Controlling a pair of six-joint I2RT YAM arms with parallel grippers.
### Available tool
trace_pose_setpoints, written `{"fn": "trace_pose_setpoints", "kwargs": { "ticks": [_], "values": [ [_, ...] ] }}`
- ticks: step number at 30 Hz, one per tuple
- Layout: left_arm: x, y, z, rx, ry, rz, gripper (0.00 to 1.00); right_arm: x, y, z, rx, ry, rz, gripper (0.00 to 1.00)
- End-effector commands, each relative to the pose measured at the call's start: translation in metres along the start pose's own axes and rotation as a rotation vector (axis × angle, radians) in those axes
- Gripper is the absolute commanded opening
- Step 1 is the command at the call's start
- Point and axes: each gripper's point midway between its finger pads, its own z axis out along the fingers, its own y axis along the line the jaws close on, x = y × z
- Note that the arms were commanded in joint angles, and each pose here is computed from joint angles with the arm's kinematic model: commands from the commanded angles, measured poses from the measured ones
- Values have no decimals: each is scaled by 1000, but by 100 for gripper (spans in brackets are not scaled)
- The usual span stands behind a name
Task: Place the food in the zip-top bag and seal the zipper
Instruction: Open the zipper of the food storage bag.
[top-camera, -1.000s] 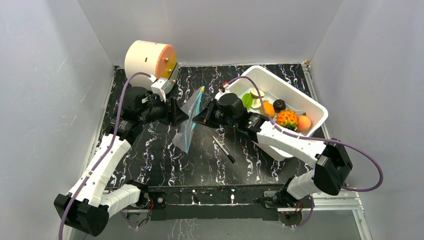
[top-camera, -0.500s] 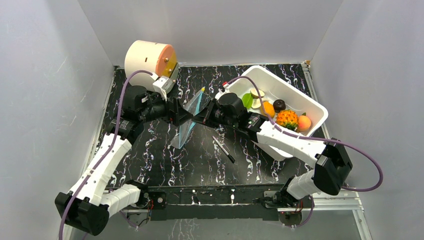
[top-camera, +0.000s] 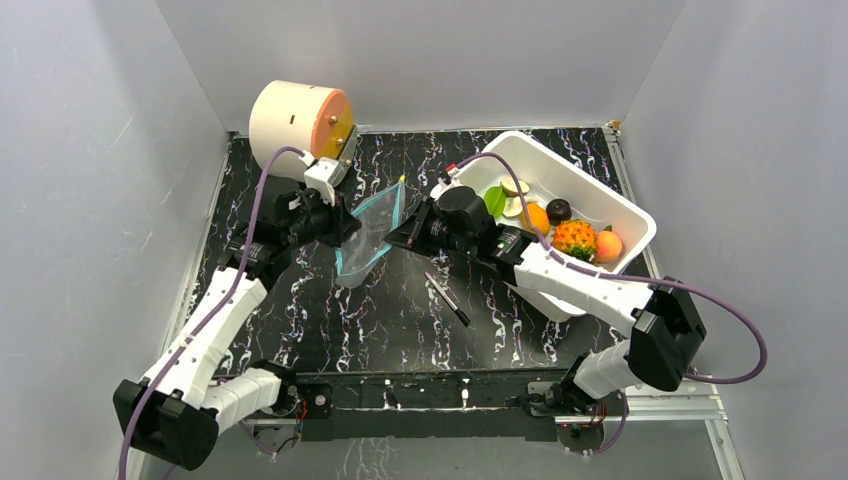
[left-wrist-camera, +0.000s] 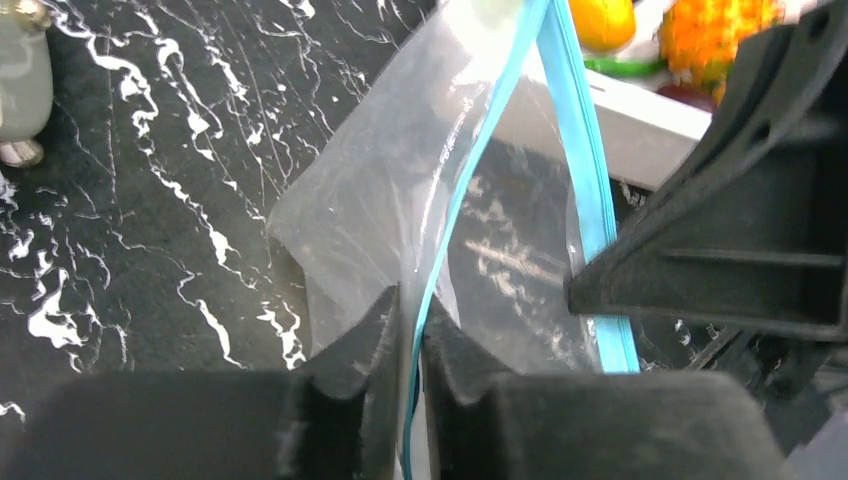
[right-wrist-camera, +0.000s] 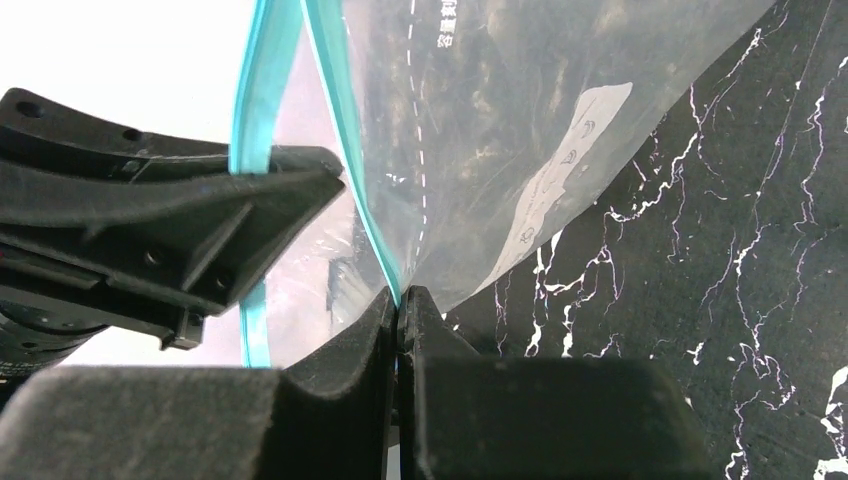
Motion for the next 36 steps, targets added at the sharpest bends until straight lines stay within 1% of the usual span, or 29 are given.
{"fn": "trace_pose_setpoints", "kwargs": {
  "ticks": [1,4,7,10,13,16,19,22,27,29,30,33,36],
  "values": [
    [-27,12,-17,-106,-115,44,0,-11,21,-19,-68,-52,-29,0],
    [-40,17,-27,-163,-164,67,0,-5,8,-23,-37,-35,-85,0],
    [-45,34,-36,-271,-191,70,0,-1,-9,-28,16,-29,-112,0],
    [-47,40,-42,-312,-235,65,0,4,-28,-32,64,-30,-121,0],
    [-43,41,-41,-308,-261,67,0,8,-36,-36,62,-32,-128,0],
    [-31,40,-33,-286,-209,66,0,14,-40,-35,41,-25,-126,0],
    [-15,34,-23,-227,-157,66,0,18,-40,-30,22,-7,-135,0],
    [-7,23,-19,-152,-170,78,0,19,-35,-25,-9,-2,-155,1],
    [-2,18,-21,-126,-216,96,0,14,-22,-24,-48,-5,-200,12],
    [-4,17,-23,-128,-228,99,0,15,-7,-28,-101,16,-232,17],
    [-6,16,-24,-122,-233,105,0,14,1,-31,-121,25,-251,21],
    [-11,14,-28,-122,-236,124,0,7,19,-43,-153,19,-302,37],
    [-17,16,-33,-141,-250,149,0,-5,33,-60,-175,-32,-333,50]
  ]
}}
